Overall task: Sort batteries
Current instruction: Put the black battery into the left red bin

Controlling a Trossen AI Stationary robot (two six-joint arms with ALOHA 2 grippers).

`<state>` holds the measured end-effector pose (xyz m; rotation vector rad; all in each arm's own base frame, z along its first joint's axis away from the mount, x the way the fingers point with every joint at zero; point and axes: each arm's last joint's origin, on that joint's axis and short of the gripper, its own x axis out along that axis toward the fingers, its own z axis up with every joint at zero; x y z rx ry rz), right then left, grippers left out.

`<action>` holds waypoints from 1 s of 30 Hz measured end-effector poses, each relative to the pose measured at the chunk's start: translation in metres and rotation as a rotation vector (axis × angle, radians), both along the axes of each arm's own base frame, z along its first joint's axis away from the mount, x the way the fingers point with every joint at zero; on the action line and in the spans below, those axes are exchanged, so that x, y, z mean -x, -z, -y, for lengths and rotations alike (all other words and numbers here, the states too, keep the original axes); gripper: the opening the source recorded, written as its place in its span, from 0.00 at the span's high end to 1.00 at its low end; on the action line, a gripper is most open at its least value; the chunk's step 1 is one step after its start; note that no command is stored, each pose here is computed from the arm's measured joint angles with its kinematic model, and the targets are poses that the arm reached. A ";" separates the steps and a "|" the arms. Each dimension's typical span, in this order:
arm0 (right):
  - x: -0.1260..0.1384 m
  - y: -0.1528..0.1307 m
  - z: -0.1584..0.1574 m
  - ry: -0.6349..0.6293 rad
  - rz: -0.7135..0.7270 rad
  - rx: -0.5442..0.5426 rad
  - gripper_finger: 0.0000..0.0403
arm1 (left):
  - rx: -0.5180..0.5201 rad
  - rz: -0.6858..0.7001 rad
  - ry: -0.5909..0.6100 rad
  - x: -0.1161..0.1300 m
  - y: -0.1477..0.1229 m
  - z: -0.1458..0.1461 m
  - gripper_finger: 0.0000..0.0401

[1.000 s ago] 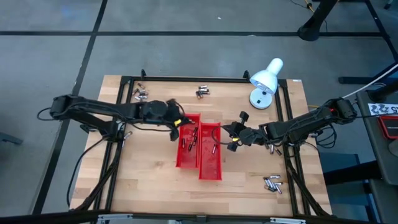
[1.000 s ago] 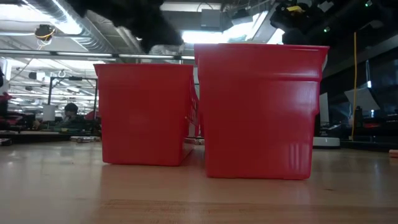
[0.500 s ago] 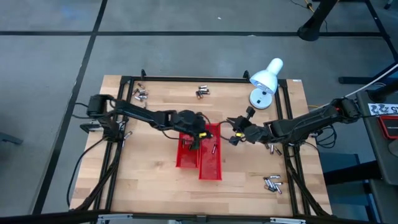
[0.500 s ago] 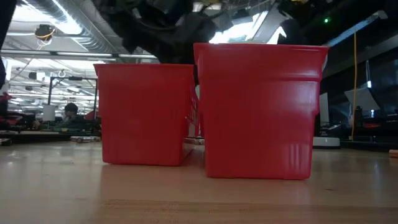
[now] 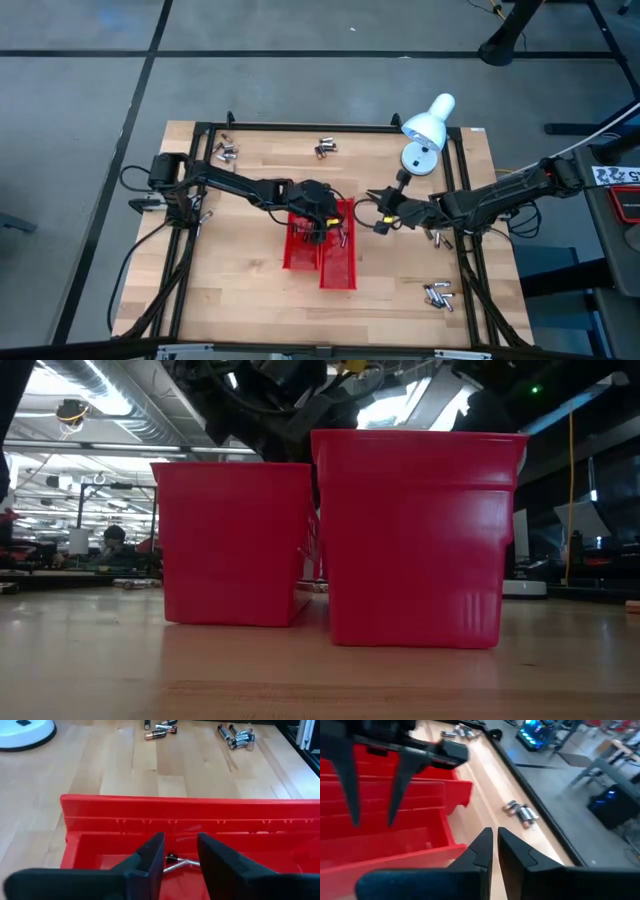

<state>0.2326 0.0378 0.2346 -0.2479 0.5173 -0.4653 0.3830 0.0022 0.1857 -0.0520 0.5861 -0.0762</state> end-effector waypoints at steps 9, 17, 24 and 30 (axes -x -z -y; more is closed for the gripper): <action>0.001 -0.010 -0.002 -0.029 0.007 -0.128 0.92 | -0.150 0.067 -0.032 0.022 -0.042 -0.003 0.69; 0.018 -0.039 0.008 0.131 -0.227 -0.419 0.92 | -0.237 0.161 -0.158 0.081 -0.068 -0.006 0.74; 0.047 -0.012 0.024 0.433 -0.496 -0.702 0.91 | -0.225 0.383 -0.262 0.137 -0.069 -0.006 0.76; 0.056 0.007 0.036 0.553 -0.567 -0.857 0.73 | -0.194 0.481 -0.264 0.169 -0.053 -0.001 0.76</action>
